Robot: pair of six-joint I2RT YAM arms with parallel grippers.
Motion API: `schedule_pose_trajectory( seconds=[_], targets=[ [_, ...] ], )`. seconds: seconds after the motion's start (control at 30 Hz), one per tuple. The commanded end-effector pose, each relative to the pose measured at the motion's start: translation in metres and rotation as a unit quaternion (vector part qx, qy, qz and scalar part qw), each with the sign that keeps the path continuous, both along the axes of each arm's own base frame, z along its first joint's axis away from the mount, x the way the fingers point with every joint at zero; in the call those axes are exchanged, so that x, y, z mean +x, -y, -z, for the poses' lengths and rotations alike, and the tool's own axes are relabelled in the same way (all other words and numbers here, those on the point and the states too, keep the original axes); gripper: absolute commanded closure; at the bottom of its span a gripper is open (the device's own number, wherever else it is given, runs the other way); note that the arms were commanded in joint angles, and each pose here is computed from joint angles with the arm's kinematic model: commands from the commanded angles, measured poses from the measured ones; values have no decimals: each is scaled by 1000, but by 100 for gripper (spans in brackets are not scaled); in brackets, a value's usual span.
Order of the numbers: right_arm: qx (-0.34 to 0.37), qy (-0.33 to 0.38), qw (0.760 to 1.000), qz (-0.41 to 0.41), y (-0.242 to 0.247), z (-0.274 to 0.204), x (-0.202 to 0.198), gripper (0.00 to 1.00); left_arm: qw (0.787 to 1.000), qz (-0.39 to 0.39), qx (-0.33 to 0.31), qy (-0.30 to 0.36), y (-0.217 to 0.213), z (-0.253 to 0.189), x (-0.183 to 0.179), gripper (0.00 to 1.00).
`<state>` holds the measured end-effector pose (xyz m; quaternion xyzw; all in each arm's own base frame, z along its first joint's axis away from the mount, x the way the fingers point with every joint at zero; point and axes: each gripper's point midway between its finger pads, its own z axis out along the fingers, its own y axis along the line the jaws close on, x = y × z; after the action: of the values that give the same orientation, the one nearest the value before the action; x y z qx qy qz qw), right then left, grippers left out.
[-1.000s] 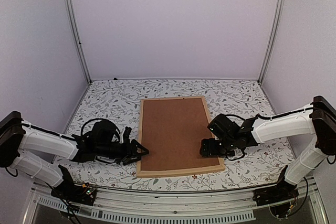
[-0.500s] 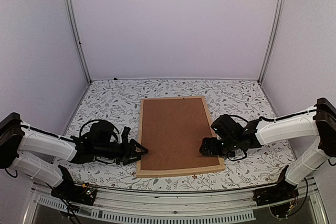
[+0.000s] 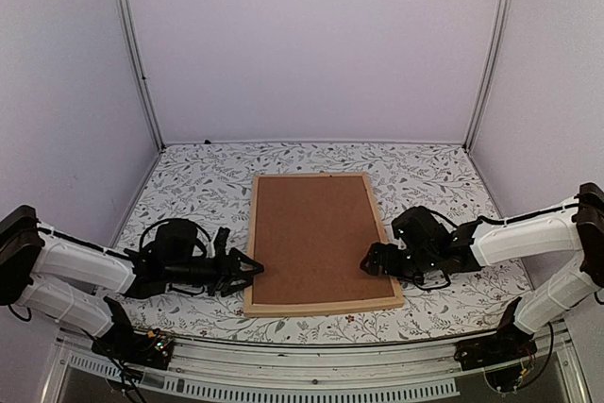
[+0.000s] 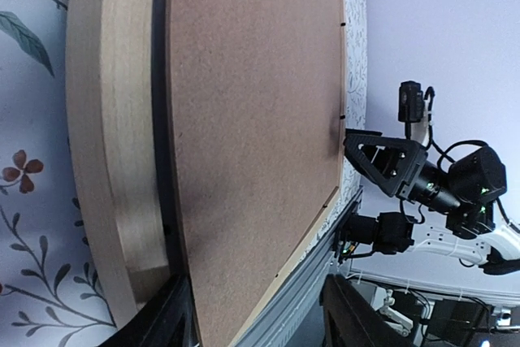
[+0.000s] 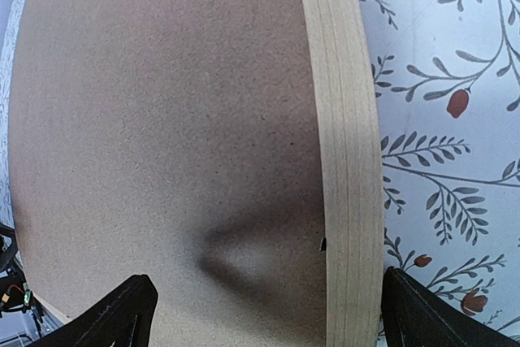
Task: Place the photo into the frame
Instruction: Pick up the backboard from the frame body.
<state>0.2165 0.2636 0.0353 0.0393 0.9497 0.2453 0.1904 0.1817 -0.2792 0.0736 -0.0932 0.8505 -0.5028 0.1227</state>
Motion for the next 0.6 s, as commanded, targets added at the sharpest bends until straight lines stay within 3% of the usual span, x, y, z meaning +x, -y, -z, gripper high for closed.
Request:
schedule_pose_trajectory(
  seconds=[0.0,0.57],
  targets=[
    [166,-57,978,-110,-71,-36,-38,1,972,69,-198,107,38,-111,-3,44],
    [178,-63,975,-117,-74,-32,-42,1,957,56,-284,2,37,-98,-10,51]
  ],
)
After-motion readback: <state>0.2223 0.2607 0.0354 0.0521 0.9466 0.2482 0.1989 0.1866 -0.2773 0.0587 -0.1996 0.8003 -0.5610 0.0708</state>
